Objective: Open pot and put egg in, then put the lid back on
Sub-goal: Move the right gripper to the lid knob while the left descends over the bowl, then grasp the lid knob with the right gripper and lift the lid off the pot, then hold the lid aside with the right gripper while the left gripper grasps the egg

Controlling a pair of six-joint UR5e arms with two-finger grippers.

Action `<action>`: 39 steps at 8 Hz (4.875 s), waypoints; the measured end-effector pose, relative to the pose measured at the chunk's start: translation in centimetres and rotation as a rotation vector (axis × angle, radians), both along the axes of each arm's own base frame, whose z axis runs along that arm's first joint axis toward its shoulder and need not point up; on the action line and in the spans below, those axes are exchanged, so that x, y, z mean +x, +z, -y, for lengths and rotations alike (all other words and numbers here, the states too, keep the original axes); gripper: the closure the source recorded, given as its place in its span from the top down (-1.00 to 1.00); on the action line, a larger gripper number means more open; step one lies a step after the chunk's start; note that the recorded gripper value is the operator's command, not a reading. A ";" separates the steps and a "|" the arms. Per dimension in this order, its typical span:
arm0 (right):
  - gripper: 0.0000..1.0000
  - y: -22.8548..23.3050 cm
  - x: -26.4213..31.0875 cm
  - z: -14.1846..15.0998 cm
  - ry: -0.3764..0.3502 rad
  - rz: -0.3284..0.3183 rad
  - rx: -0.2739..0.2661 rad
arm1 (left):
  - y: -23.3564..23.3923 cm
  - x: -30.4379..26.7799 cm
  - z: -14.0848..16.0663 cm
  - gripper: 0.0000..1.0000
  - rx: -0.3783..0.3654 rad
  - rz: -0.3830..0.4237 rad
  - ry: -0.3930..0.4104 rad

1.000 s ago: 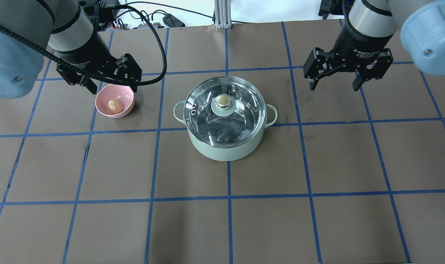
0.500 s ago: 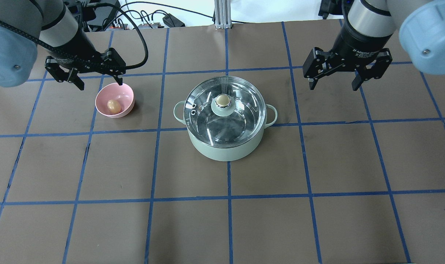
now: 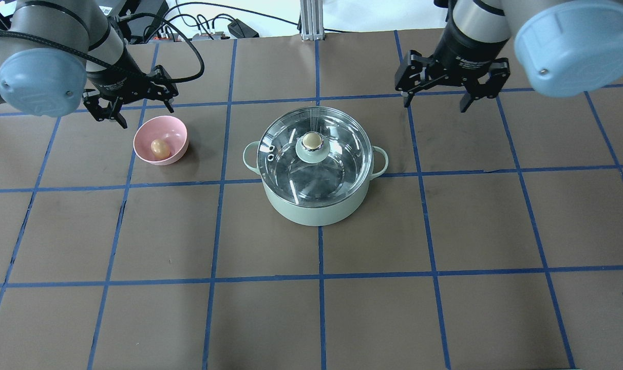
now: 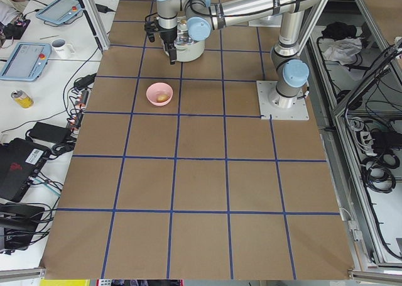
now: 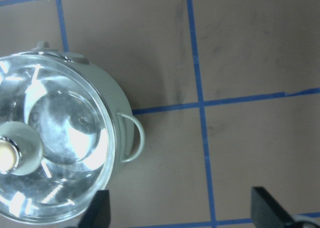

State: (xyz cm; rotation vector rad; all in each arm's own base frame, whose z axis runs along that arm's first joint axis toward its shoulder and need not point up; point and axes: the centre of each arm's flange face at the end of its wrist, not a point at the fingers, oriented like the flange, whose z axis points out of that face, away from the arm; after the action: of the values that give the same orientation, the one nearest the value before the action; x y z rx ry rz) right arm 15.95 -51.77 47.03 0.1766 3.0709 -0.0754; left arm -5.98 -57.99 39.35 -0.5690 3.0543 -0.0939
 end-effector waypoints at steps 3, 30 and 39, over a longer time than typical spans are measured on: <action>1.00 -3.0 8.6 2.7 -0.046 0.019 -0.030 | -4.3 1.1 2.3 0.70 0.023 0.033 0.072; -0.27 -1.4 6.9 1.8 -0.017 -0.065 -0.001 | -17.0 5.4 7.3 0.44 0.067 0.024 0.191; -0.30 1.7 0.0 0.8 0.032 -0.079 0.023 | -19.0 5.5 7.3 0.45 0.102 0.036 0.190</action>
State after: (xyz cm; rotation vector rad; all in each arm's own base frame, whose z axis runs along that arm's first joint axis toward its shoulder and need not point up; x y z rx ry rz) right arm 16.00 -52.54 48.70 0.1283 3.1532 -0.0458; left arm -0.45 -65.29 20.30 -0.8359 2.9312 0.0563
